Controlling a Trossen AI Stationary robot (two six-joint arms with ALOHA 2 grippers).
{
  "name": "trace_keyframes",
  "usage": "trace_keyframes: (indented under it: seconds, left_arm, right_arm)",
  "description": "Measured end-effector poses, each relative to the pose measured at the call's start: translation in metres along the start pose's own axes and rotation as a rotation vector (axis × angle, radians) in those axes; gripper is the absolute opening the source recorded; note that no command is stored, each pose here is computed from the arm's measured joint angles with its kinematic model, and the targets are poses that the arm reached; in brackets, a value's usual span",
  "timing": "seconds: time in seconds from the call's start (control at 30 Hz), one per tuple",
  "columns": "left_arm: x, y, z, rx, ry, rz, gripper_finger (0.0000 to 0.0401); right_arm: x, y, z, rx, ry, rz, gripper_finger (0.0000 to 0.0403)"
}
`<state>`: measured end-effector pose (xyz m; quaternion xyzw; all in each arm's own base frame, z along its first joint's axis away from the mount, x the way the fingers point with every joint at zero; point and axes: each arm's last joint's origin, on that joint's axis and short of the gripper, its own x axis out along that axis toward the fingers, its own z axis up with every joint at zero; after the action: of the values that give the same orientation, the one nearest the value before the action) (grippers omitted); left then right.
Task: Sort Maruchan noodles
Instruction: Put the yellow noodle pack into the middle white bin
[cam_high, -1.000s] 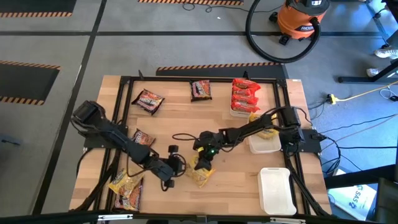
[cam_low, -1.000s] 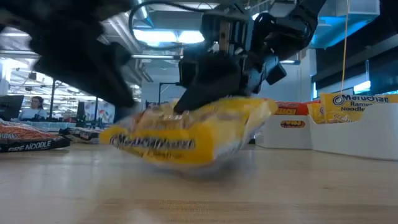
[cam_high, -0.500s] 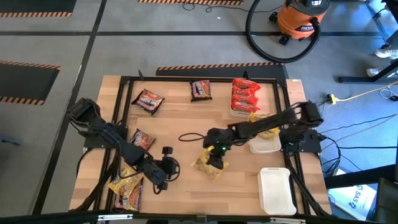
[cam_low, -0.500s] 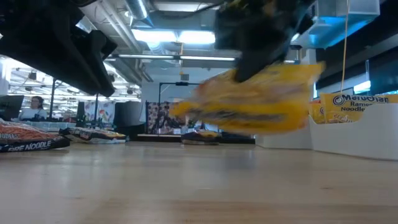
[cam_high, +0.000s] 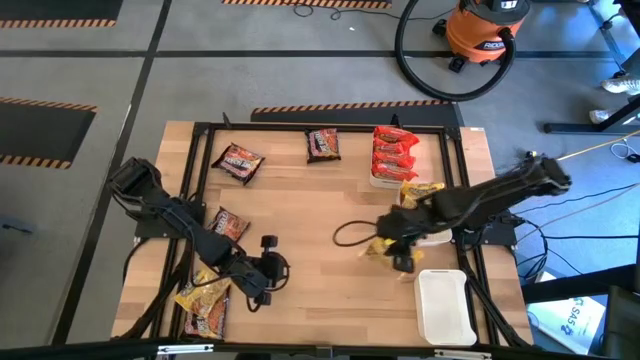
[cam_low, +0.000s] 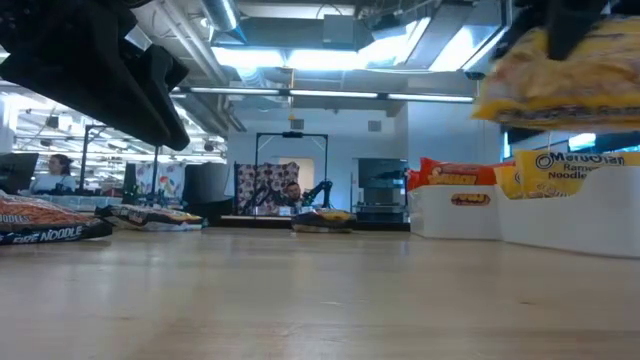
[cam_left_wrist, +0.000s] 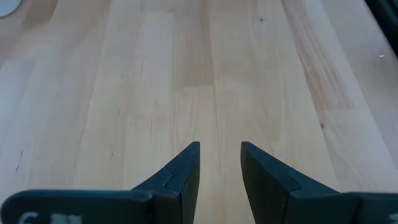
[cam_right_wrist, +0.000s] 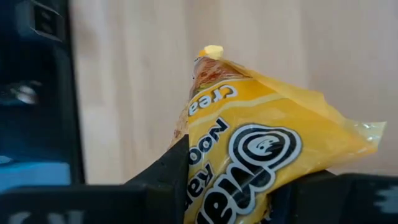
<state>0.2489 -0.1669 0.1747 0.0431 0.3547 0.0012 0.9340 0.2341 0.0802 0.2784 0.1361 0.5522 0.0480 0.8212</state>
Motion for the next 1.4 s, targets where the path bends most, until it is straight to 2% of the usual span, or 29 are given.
trace_keyframes:
  seconds: [0.13, 0.3, 0.47, 0.6, 0.97, 1.4]
  left_arm:
    - [0.000, 0.000, 0.001, -0.003, -0.005, 0.000, 0.0109]
    - [0.000, 0.000, 0.001, 0.003, -0.010, 0.011, 0.0109]
    - [0.001, 0.002, 0.002, 0.001, -0.015, 0.026, 0.0109]
    - [0.002, 0.005, 0.003, 0.001, -0.014, 0.033, 0.0109]
    - [0.003, 0.006, 0.003, 0.009, -0.013, 0.037, 0.0109]
    - [0.003, 0.006, 0.003, 0.011, -0.012, 0.037, 0.0109]
  right_arm:
    - [-0.021, -0.007, -0.023, 0.009, 0.071, -0.129, 0.0124]
    - [-0.032, -0.017, -0.044, 0.036, 0.204, -0.275, 0.0124]
    - [-0.036, -0.024, -0.053, -0.008, 0.306, -0.384, 0.0124]
    - [-0.037, -0.028, -0.054, -0.068, 0.297, -0.482, 0.0124]
    - [0.000, -0.043, -0.073, -0.231, 0.382, -0.521, 0.0124]
    - [0.033, -0.054, -0.085, -0.379, 0.366, -0.532, 0.0124]
